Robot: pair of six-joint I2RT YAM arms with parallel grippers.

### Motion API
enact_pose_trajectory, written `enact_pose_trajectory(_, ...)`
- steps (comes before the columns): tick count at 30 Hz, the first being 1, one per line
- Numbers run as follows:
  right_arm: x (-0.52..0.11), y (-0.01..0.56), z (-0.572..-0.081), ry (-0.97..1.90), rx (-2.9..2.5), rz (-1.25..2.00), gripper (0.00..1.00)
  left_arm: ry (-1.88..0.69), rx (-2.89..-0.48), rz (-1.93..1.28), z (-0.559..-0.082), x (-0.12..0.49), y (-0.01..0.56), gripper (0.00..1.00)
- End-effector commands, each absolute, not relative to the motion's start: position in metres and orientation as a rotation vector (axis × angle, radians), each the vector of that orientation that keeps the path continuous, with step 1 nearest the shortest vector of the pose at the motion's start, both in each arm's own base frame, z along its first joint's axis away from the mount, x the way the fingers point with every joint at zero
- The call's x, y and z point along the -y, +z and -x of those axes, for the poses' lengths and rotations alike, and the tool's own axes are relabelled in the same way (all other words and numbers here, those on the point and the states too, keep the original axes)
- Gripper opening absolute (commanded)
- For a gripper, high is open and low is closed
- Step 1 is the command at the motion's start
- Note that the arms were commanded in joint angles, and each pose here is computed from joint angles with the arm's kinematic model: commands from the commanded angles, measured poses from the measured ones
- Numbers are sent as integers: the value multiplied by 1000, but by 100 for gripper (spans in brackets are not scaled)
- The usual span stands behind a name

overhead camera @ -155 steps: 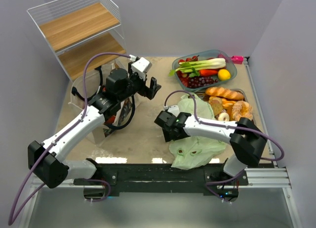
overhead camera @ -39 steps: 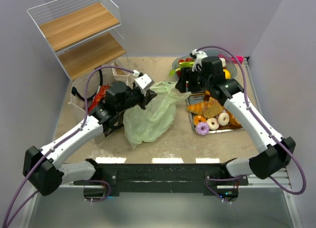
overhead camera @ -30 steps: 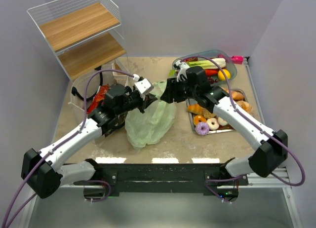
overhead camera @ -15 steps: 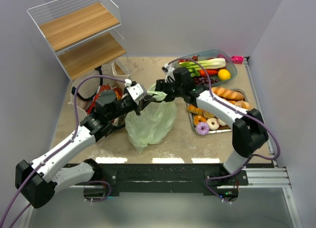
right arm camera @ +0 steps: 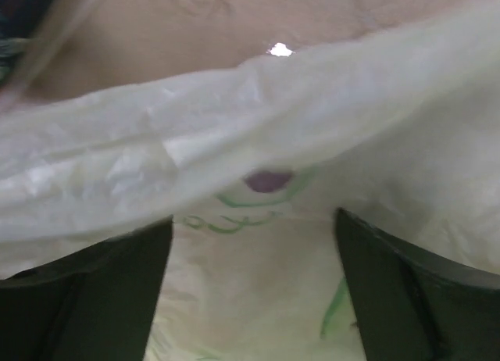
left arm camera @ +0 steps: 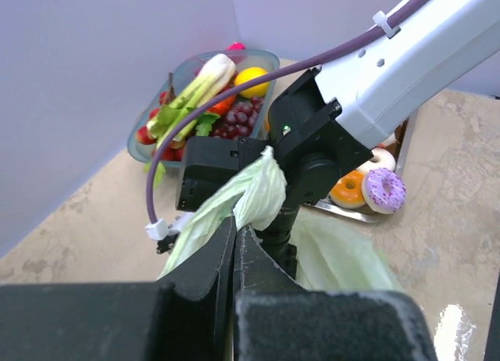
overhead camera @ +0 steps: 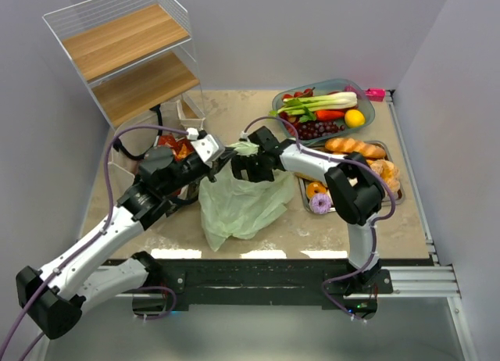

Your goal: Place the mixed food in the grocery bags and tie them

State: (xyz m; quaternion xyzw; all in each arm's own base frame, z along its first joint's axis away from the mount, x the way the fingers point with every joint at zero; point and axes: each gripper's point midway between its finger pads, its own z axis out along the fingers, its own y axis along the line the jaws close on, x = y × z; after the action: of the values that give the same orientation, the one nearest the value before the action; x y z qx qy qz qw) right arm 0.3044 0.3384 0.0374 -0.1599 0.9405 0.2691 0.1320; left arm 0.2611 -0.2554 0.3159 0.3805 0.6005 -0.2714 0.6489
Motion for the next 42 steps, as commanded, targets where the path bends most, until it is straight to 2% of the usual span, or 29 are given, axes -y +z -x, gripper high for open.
enact_pose_trajectory(1, -319, 61, -340, 546, -2650, 409, 98, -475, -1211, -779, -254, 225, 385, 0)
enact_pose_trajectory(7, -299, 64, -375, 413, -2616, 266, 99, -371, -1180, -720, -245, 196, 410, 0)
enact_pose_trajectory(12, -312, 100, -406, 494, -2505, 265, 99, -361, -1238, -705, -252, 194, 387, 0)
enact_pose_trajectory(16, -334, 143, -395, 647, -2430, 452, 99, -370, -1342, -677, -270, 202, 335, 0)
enact_pose_trajectory(19, -326, 166, -366, 705, -2422, 536, 99, -393, -1400, -676, -276, 209, 317, 0)
enact_pose_trajectory(20, -321, 192, -357, 733, -2368, 533, 99, -393, -1411, -668, -278, 209, 314, 0)
enact_pose_trajectory(22, -310, 190, -338, 747, -2392, 522, 99, -379, -1431, -660, -283, 209, 307, 0)
enact_pose_trajectory(28, -263, 215, -293, 687, -2418, 377, 99, -311, -1484, -608, -292, 197, 294, 0)
enact_pose_trajectory(31, -212, 223, -295, 509, -2402, 169, 99, -306, -1472, -605, -290, 195, 296, 0)
enact_pose_trajectory(36, -94, 201, -315, 118, -2384, -286, 99, -337, -1428, -622, -282, 197, 305, 0)
enact_pose_trajectory(42, -63, 180, -330, 38, -2361, -541, 99, -348, -1409, -621, -278, 196, 311, 0)
